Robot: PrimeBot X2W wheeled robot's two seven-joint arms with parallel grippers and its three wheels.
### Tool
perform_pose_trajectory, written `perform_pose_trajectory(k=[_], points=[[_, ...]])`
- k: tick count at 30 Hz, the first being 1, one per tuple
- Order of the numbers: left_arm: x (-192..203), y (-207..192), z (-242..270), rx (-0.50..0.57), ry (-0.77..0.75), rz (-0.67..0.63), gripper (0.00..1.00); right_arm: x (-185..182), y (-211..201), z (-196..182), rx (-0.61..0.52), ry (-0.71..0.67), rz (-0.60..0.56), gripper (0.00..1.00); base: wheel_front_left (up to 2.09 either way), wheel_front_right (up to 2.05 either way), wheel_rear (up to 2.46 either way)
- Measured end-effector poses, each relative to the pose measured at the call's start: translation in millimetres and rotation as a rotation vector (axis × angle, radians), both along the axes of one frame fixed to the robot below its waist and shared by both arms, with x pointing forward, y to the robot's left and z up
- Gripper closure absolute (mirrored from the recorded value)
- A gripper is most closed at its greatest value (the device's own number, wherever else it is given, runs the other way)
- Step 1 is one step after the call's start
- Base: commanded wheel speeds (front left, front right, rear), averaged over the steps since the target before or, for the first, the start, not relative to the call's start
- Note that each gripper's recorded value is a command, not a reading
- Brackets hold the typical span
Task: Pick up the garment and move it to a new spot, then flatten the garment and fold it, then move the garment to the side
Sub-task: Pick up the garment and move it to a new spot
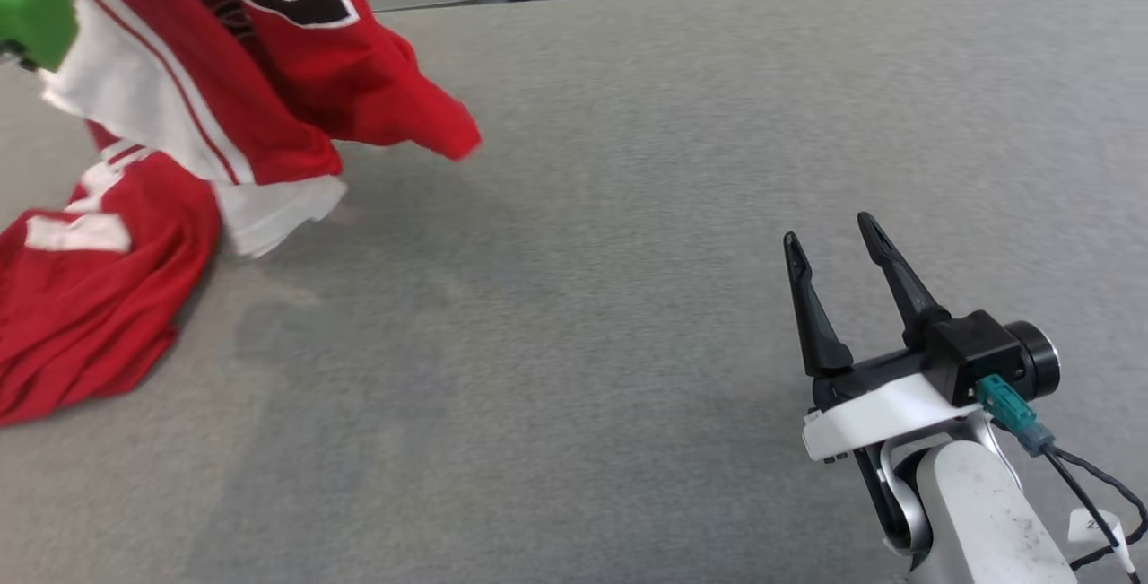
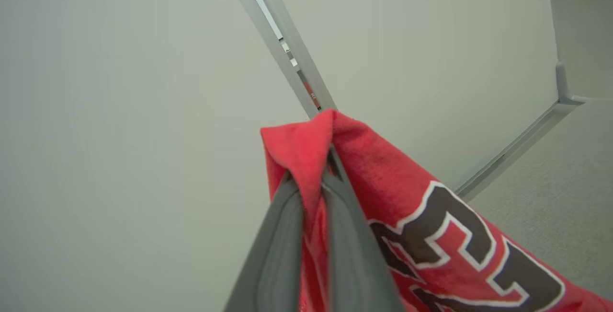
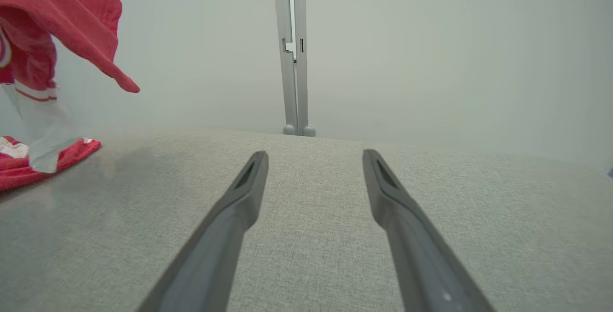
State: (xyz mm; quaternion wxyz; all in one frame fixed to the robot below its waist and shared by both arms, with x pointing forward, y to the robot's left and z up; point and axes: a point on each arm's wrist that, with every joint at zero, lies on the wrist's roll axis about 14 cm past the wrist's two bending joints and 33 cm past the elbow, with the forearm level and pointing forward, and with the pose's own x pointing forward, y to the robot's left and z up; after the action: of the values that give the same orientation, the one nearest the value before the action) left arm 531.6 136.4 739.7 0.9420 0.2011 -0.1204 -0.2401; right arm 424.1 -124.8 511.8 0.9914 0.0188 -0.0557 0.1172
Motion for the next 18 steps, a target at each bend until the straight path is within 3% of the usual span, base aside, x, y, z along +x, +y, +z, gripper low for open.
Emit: perform_pose_trajectory(k=[10, 14, 18], points=[[-10.4, -143.3, -21.4, -0.039, 0.052, -0.346, 1.00, -24.1, -67.0, 20.8, 0.012, -0.041, -0.190, 0.00, 0.00, 0.00, 0.00], [-15.1, -198.2, -59.7, -0.068, 0.150, -0.466, 1.00, -27.5, -85.6, 23.2, 0.011, -0.045, -0.244, 0.00, 0.00, 0.00, 0.00], [-19.3, -239.4, -132.6, -0.073, 0.315, -0.549, 1.00, -22.7, -93.4, 16.7, 0.020, -0.026, -0.265, 0.00, 0.00, 0.00, 0.00]])
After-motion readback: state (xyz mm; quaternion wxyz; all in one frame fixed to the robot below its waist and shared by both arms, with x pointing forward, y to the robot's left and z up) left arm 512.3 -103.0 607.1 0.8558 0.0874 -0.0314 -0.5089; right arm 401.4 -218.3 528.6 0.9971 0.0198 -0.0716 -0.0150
